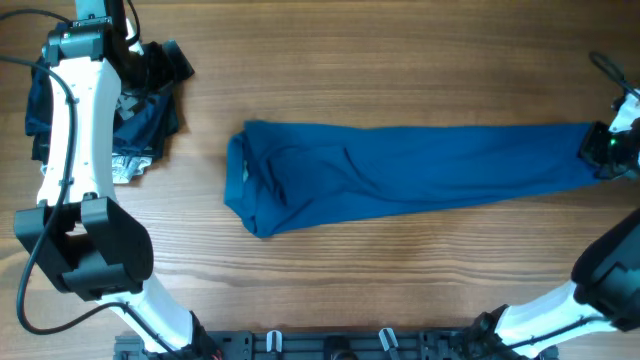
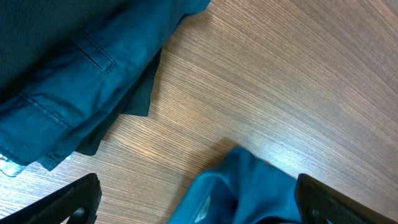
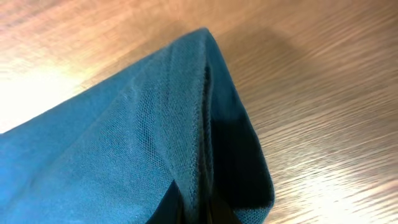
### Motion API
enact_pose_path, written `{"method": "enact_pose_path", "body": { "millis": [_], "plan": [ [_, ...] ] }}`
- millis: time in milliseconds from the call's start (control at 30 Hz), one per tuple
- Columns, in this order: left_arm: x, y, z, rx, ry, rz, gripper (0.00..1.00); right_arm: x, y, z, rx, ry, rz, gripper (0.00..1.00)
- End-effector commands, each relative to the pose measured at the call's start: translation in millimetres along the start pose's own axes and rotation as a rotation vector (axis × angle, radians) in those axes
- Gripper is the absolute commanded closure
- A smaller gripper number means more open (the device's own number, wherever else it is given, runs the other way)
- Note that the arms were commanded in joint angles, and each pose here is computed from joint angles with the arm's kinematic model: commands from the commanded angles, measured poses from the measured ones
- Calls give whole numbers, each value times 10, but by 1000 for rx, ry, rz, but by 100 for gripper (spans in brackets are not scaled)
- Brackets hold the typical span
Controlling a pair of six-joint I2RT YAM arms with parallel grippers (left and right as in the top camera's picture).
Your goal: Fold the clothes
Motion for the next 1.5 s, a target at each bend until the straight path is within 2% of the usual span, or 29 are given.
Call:
{"method": "enact_pose_path", "body": {
  "millis": [0, 100, 167, 333, 433, 567, 767, 900, 933, 967, 1000, 1033, 1133, 1233, 1300, 1333, 1400, 1467],
  "plan": [
    [20, 41, 13, -2, -20, 8, 0, 230, -319, -54, -33, -41, -100, 96],
    [20, 41, 13, -2, -19, 8, 0, 372, -559, 53, 22, -84, -184, 96],
    [20, 41, 13, -2, -20, 8, 0, 514, -856, 270, 123, -135, -272, 96],
    [20, 41, 13, -2, -20, 8, 0, 599, -1470, 912, 220, -270, -378, 96],
    [20, 41, 13, -2, -20, 8, 0, 241, -1304, 1763, 373, -519, -206, 96],
    [20, 41, 13, -2, -20, 8, 0, -152, -1030, 2495, 481, -772, -54, 96],
    [20, 41, 13, -2, -20, 8, 0, -836, -451, 3294, 549, -955, 214, 96],
    [20, 41, 13, -2, -20, 8, 0, -1015, -19, 3741, 565, -948, 253, 96],
    [20, 41, 13, -2, -20, 8, 0, -1056, 20, 3786, 568, -960, 261, 93],
    [20, 41, 13, -2, -20, 8, 0, -1105, 44, 3831, 571, -975, 271, 55],
    [20, 41, 13, -2, -20, 8, 0, -1111, 41, 3869, 574, -982, 263, 45],
    [20, 41, 13, -2, -20, 8, 0, -1062, 1, 3902, 572, -963, 240, 37],
    [20, 41, 13, -2, -20, 8, 0, -772, -431, 4066, 649, -950, 102, 24],
    [20, 41, 13, -2, -20, 8, 0, -571, -1126, 4073, 712, -969, -71, 19],
    [20, 41, 13, -2, -20, 8, 0, -566, -1357, 3980, 694, -986, -112, 20],
    [20, 41, 13, -2, -19, 8, 0, -563, -1380, 3876, 628, -957, -97, 21],
    [20, 41, 13, -2, -20, 8, 0, -547, -1256, 3472, 340, -792, 2, 24],
    [20, 41, 13, -2, -20, 8, 0, -607, -1184, 3338, 257, -741, 67, 30]
  ]
}}
Point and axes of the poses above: each gripper's point midway between its finger pads, its own y axis out along the fingers, its own z axis along the line the jaws close on, x = y × z, the point moved 3 cm from there along -y, back along the fingers, and after that the axes turned 10 degrees about -y, right-handed, at the moved point
